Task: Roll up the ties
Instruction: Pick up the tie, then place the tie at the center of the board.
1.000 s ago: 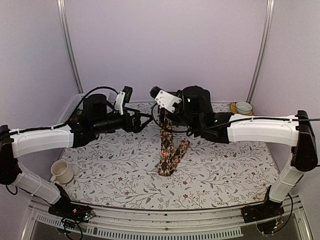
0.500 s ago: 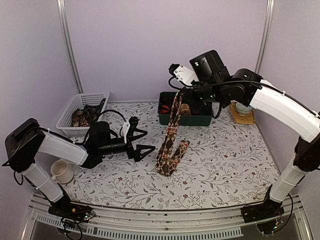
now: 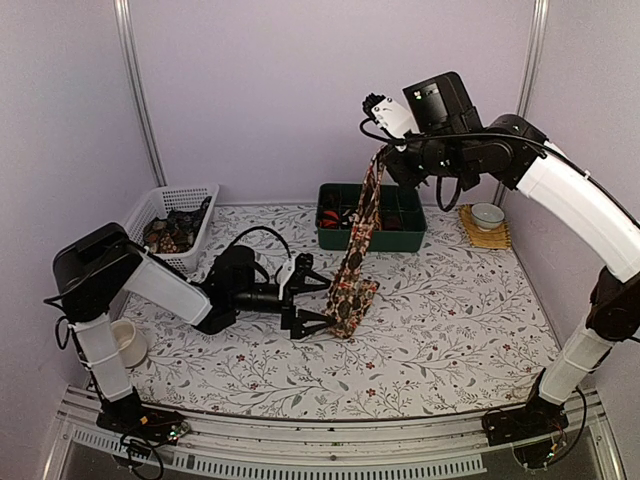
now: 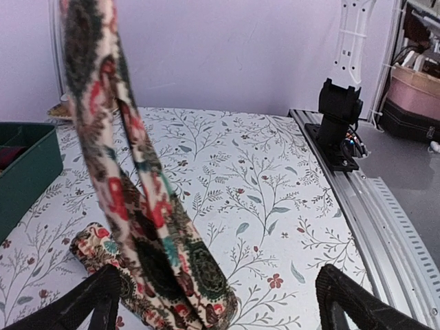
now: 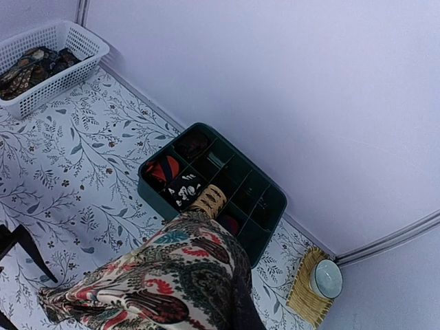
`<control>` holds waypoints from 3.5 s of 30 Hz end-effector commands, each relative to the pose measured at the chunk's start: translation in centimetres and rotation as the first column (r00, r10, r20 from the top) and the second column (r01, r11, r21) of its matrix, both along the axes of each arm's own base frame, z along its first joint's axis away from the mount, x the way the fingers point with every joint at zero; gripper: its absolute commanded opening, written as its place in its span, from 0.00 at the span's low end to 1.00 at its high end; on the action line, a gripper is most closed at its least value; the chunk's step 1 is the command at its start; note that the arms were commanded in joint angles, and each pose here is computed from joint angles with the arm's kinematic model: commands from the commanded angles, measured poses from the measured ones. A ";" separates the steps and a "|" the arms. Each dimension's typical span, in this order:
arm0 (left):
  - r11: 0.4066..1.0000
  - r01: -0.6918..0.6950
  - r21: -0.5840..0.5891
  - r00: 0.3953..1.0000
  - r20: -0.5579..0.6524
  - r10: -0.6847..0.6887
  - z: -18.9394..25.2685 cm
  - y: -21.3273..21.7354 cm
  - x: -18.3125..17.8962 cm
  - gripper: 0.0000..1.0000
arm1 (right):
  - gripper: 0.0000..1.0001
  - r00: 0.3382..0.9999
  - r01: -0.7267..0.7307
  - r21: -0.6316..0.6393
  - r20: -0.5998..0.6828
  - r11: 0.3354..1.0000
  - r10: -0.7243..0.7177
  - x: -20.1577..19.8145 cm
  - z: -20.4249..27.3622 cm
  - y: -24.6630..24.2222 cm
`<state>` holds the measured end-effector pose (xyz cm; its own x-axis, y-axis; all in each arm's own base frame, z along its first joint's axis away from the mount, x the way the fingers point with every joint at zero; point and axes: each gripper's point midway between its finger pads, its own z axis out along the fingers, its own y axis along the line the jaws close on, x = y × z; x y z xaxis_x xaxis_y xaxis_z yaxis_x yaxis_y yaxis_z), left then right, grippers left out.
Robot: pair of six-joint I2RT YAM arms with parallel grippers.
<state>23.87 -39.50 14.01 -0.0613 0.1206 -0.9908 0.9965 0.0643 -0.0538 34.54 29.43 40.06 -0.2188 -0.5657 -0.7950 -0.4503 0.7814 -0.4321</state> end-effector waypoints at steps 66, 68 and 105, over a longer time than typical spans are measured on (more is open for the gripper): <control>0.369 -0.050 0.928 0.850 -0.155 0.503 -10.7 8.0 12.0 0.55 | 0.37 0.489 0.418 -0.493 -0.586 0.763 -0.646 -1.6 -33.8 -21.2; 0.330 -0.102 0.938 0.844 -0.094 0.529 -11.1 8.8 13.0 0.69 | 0.40 0.490 0.462 -0.486 -0.557 0.742 -0.670 -0.4 -33.2 -21.9; 0.312 -0.560 0.768 0.470 -0.016 0.883 -0.6 16.8 3.3 1.00 | 0.43 0.650 0.403 0.110 -0.733 0.909 -0.199 0.6 -32.1 -10.6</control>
<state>28.71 -24.76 13.53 -0.6930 0.4920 -0.5269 0.5737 0.8190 0.0101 34.23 17.43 2.77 -0.9308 -0.2291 -0.2848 -0.2511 0.9670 0.0427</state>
